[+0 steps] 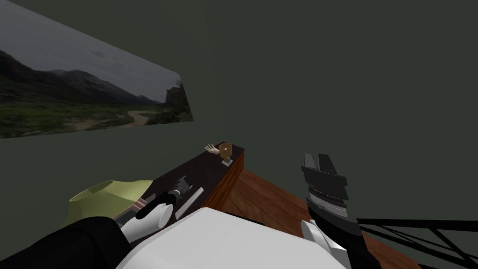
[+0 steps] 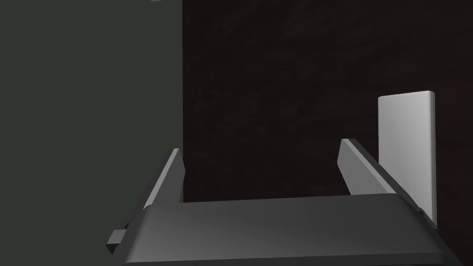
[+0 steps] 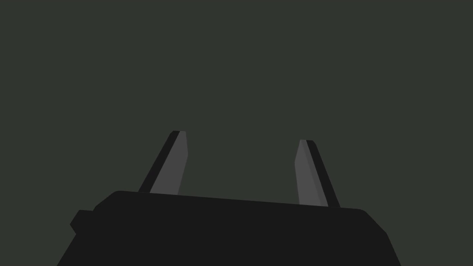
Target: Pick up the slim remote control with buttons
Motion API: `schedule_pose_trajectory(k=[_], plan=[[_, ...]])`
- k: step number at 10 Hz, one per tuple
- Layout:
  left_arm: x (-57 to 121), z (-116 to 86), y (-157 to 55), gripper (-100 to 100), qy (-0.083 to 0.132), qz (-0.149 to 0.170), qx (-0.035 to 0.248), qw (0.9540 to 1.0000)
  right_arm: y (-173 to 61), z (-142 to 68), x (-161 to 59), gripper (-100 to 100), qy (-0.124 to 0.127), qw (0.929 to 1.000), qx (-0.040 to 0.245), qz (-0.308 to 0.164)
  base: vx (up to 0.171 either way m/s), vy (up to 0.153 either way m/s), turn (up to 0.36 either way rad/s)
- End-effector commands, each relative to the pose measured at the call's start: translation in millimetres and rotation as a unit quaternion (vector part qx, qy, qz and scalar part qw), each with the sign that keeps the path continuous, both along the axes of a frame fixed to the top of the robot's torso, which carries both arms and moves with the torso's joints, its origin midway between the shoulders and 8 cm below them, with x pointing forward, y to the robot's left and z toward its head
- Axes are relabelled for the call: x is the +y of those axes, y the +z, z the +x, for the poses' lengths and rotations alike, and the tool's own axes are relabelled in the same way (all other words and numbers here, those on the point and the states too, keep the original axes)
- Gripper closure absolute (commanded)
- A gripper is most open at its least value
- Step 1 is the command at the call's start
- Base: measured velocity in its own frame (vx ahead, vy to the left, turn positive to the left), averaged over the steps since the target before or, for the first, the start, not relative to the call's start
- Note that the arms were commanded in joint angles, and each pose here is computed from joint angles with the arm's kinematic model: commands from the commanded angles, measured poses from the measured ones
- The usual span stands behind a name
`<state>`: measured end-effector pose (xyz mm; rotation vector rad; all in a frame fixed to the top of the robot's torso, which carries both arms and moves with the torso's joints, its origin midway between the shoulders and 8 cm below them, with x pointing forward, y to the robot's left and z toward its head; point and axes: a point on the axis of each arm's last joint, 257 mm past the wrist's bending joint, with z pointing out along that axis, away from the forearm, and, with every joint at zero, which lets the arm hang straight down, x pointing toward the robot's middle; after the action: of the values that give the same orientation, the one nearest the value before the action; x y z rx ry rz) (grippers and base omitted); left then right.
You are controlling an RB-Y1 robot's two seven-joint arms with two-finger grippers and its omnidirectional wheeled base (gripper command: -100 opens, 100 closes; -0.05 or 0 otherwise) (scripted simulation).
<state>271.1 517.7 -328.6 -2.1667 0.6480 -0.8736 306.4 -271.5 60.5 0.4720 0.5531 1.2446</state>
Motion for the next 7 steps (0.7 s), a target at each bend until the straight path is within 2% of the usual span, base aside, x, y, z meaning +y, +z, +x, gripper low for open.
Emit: schedule_pose_trajectory(k=[1,2,3,4,5,6,7], plan=[[0.7,-10,-13,-100,0.01,-0.019,0.019,0.9996,0,0,0,0,0.0,1.0,0.0,0.0,0.009,0.025,-0.127],[4.7,-29,-34,-100,0.028,-0.047,0.043,0.9976,0,0,0,0,0.0,1.0,0.0,0.0,0.016,0.019,-0.256],[3.9,-31,-36,-100,0.028,-0.05,0.048,0.9972,0,0,0,0,0.0,1.0,0.0,0.0,0.014,0.021,-0.158],[6.2,-51,-58,-100,0.046,-0.079,0.074,0.9931,0,0,0,0,0.0,1.0,0.0,0.0,0.015,0.026,-0.281],[5.7,-52,-59,-100,0.046,-0.08,0.076,0.9928,0,0,0,0,0.0,1.0,0.0,0.0,0.009,0.03,-0.168],[6.3,-74,-80,-100,0.065,-0.109,0.103,0.9866,0,0,0,0,0.0,1.0,0.0,0.0,0.008,0.029,-0.311],[6.3,-74,-80,-100,0.065,-0.109,0.103,0.9866,0,0,0,0,0.0,1.0,0.0,0.0,0.008,0.033,-0.124]])
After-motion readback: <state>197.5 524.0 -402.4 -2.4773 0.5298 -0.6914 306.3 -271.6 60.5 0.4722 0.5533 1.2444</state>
